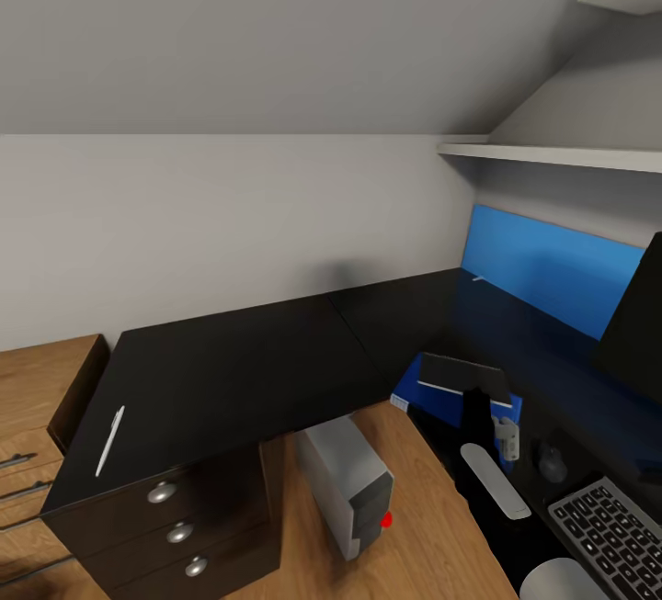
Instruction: In the bedroom, organize the workspace by keeping the computer under the desk, ensuring the monitor is on the desk, placing the keyboard on the desk next to the monitor, placing the mouse on the desk next to the keyboard, moving the folder from the swivel chair onto the desk next to the mouse, stacking the notebook on top of the folder with the pen on top of the notebook, and positioning the swivel chair next to the desk.
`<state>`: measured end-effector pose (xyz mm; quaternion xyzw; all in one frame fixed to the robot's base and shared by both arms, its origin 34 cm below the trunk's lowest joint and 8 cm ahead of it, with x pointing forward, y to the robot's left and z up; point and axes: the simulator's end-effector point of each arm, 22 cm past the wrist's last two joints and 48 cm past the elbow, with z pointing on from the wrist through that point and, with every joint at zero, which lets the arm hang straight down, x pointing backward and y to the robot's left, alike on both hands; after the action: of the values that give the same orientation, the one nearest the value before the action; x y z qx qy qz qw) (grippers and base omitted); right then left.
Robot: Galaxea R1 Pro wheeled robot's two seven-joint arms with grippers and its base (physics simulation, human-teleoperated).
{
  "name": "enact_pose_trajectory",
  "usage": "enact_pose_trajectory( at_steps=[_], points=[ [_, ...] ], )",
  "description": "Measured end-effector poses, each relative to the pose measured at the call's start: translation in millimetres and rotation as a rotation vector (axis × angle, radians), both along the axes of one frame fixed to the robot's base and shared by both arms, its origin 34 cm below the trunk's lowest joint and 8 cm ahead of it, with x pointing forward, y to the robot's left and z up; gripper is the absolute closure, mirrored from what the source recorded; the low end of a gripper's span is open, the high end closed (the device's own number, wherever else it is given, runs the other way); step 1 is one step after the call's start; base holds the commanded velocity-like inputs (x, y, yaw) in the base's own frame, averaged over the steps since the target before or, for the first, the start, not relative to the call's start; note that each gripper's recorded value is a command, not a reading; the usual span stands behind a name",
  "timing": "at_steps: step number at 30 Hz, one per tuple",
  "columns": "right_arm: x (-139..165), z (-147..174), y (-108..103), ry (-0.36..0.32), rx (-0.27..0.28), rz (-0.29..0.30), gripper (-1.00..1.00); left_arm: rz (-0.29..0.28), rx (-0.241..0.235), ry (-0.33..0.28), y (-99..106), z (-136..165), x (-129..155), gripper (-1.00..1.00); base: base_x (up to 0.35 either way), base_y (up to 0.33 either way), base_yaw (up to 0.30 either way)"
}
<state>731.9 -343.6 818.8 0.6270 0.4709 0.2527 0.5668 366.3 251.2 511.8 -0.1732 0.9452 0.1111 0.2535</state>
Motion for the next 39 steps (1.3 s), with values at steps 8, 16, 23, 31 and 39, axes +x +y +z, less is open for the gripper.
enact_pose_trajectory(
  at_steps=[8, 16, 23, 31, 39],
  points=[
    [0.0, -1.1, 0.5, 0.003, 0.001, 0.001, 1.00, 0.000, 0.000, 0.000, -0.1, -0.1, 0.1, -1.00, 0.048, 0.000, 0.000],
    [-0.1, -1.5, 0.5, 0.005, 0.002, 0.001, 1.00, 0.000, 0.000, 0.000, 0.0, -0.2, 0.1, -1.00, 0.005, 0.000, 0.000],
    [-1.1, -4.5, 0.3, 0.020, 0.008, -0.003, -1.00, 0.000, 0.000, 0.000, 0.0, -0.2, 0.1, -1.00, 0.000, 0.000, 0.000],
    [-1.1, -4.0, 0.2, 0.020, 0.006, -0.003, -1.00, 0.000, 0.000, 0.000, 0.0, -0.2, 0.1, -1.00, 0.000, 0.000, 0.000],
    [-0.9, -4.4, -0.5, 0.021, 0.006, -0.004, -1.00, -0.001, -0.001, 0.002, -0.2, -0.5, 0.0, -1.00, -0.152, 0.000, 0.000]
  ],
)
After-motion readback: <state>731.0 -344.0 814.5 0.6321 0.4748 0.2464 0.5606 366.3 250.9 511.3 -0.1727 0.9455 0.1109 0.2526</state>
